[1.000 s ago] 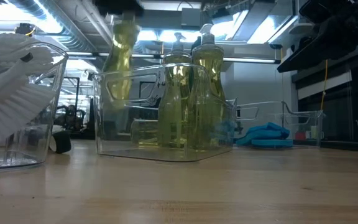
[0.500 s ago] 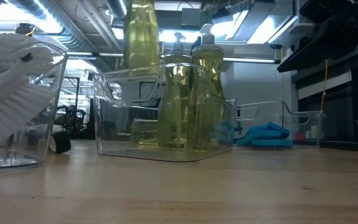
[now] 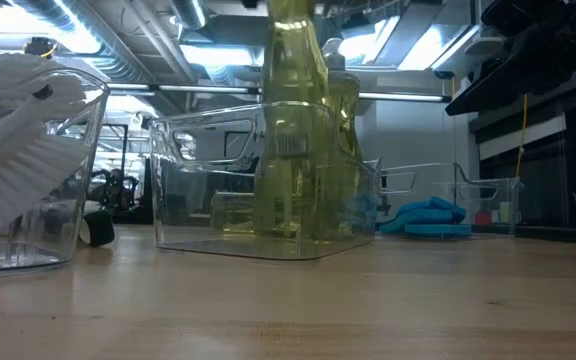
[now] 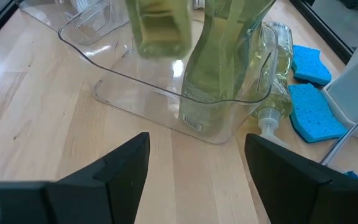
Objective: Pick & Place Kitchen Sink Supplies
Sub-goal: Put the green soap dispenser into the middle transparent bin
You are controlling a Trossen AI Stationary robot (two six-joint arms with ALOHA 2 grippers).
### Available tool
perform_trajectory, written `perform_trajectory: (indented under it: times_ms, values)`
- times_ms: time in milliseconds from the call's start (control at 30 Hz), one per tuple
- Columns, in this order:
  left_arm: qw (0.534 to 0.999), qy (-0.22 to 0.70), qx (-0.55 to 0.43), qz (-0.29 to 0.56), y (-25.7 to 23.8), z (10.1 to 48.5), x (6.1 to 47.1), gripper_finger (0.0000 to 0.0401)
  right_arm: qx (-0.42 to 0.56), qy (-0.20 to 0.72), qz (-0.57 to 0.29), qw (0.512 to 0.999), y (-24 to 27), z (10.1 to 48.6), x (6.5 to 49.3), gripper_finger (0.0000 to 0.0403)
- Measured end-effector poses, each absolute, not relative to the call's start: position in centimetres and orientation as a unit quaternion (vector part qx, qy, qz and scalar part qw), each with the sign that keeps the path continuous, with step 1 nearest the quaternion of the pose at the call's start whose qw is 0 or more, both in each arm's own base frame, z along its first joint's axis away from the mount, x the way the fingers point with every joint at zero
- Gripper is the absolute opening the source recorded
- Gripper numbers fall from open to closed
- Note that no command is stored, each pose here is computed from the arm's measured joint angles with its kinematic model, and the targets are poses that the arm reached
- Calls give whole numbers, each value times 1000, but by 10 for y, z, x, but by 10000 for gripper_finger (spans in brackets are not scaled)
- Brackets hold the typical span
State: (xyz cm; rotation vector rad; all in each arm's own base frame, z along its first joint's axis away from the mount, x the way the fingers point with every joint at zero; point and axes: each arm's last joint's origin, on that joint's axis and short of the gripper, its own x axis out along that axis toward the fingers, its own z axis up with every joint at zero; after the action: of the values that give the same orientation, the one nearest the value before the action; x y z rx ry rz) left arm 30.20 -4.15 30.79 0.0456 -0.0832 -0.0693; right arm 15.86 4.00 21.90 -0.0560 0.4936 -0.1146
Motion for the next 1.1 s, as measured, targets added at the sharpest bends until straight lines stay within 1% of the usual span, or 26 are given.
perform_trajectory:
  times_ms: [233,467,767,967,1100]
  values:
    - [999,-26,-8,-45,-46,276,328,99,-29,244,-56,968,40,219,159,262]
    - [998,-43,-11,-40,-47,263,339,99,-29,244,-56,968,40,219,159,262]
    - [1000,-7,-10,15,-45,239,350,99,-30,244,-56,968,40,219,159,262]
    - [999,-7,-16,36,-44,235,354,100,-30,244,-56,968,40,219,159,262]
    - [999,0,-11,41,-44,233,354,125,-30,244,-56,968,40,219,159,262]
